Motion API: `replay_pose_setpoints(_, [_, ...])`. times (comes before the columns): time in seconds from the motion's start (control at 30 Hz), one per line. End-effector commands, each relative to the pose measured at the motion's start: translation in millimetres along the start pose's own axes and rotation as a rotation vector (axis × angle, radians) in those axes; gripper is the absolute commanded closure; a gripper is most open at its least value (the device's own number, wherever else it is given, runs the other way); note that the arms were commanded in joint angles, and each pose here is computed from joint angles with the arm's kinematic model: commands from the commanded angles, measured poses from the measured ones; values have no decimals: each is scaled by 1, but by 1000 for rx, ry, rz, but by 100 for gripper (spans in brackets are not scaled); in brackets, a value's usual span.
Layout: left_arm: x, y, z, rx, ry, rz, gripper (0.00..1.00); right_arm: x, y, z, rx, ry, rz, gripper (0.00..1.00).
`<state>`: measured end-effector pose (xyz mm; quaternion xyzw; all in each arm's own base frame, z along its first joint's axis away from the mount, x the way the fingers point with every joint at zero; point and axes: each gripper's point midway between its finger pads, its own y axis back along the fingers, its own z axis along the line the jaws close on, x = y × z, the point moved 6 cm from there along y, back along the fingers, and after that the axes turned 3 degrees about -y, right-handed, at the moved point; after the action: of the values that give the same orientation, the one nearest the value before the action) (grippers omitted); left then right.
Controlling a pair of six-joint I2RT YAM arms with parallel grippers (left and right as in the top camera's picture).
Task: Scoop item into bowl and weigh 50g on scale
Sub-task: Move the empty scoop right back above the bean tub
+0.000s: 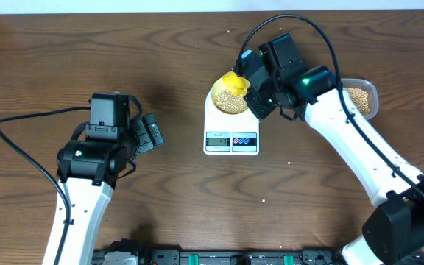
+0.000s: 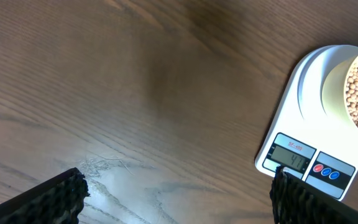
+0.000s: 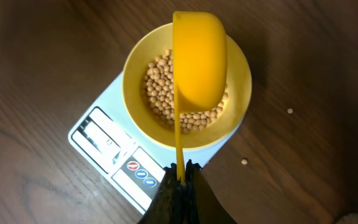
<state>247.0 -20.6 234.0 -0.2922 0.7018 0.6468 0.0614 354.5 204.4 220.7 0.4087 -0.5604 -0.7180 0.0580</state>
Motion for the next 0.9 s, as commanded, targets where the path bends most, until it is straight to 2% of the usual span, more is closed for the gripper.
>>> replay_pose_setpoints(0.0, [-4,2,2,-15,7,-14,4,-7,4,-7,77,29,-12,99])
replay_pose_setpoints(0.17, [-4,2,2,-16,7,-14,4,-6,3,-5,83,80,0,99])
replay_pose_setpoints(0.33, [-4,2,2,-16,7,-14,4,-8,3,5,8,54,-16,99])
replay_pose_setpoints(0.4, [-4,2,2,-15,7,-14,4,-7,3,2,34,50,-10,99])
replay_pose_setpoints(0.5, [-4,2,2,-16,7,-14,4,-14,3,3,13,-33,-54,99])
replay_pose_setpoints(0.63, [-4,2,2,-16,7,-14,4,-19,5,5,-16,-59,-79,99])
replay_pose_setpoints(0.87, [-4,2,2,-16,7,-14,4,-32,27,-14,2,-294,-143,99])
